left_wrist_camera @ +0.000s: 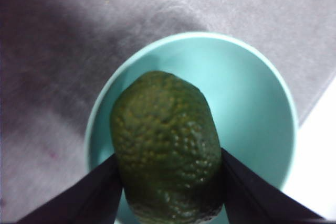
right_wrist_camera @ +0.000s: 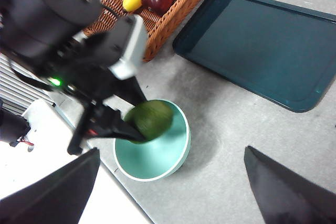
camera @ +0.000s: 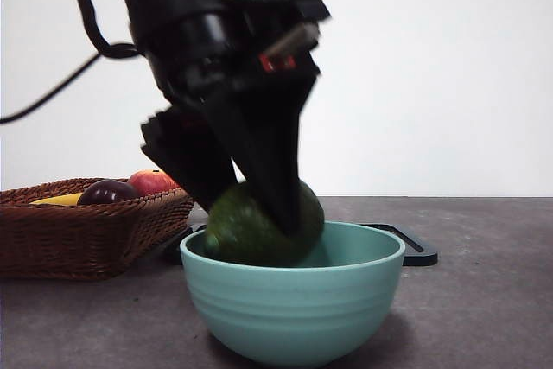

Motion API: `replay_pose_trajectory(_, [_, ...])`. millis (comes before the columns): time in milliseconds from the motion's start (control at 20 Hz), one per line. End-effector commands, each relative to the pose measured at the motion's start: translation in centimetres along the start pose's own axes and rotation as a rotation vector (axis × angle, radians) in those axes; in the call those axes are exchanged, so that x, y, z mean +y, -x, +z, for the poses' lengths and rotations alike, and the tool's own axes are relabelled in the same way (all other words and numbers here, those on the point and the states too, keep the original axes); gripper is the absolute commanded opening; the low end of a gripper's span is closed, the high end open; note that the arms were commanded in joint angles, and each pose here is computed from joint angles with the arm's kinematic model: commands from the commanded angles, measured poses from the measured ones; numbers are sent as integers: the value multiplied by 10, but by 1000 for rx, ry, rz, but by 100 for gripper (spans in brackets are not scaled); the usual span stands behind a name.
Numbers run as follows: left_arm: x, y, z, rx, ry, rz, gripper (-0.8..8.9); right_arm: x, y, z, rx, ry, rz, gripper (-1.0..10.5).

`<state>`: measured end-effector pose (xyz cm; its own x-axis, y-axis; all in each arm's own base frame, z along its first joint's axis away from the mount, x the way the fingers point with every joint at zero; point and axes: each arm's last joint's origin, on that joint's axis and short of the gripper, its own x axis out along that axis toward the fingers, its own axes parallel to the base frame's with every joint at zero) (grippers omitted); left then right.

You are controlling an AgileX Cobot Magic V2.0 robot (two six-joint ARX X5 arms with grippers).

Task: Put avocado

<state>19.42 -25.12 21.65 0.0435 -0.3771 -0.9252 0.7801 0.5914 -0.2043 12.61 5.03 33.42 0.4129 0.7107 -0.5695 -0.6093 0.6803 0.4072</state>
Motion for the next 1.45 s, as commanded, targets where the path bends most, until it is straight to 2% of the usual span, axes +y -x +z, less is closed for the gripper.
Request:
replay_pose_trajectory(50, [-5,-11,6,6,-36,-2,207,2,2,4,-12,11,1,441])
replay_pose_trajectory(400, [-13,-30,4,70,-61,-10,223,2,2,4,-12,10,1,441])
replay_pose_trajectory(600, [-15,-30,4,73,-58,-11,368,2,2,4,-12,10,1,441])
replay_pose_trajectory(650, [-15,-30,4,73,-52,-11,379,2,2,4,-12,10,1,441])
replay_pose_trajectory(950, [-18,-14,12,69,-43,-11,379,2,2,4,-11,10,1,441])
replay_pose_trajectory(1300, [-28,48,36,-107,-66,-18,379,2,2,4,-11,10,1,441])
replay_pose_trajectory(1450, [-20,83,32,-210,-46,-5,378,2,2,4,-11,10,1,441])
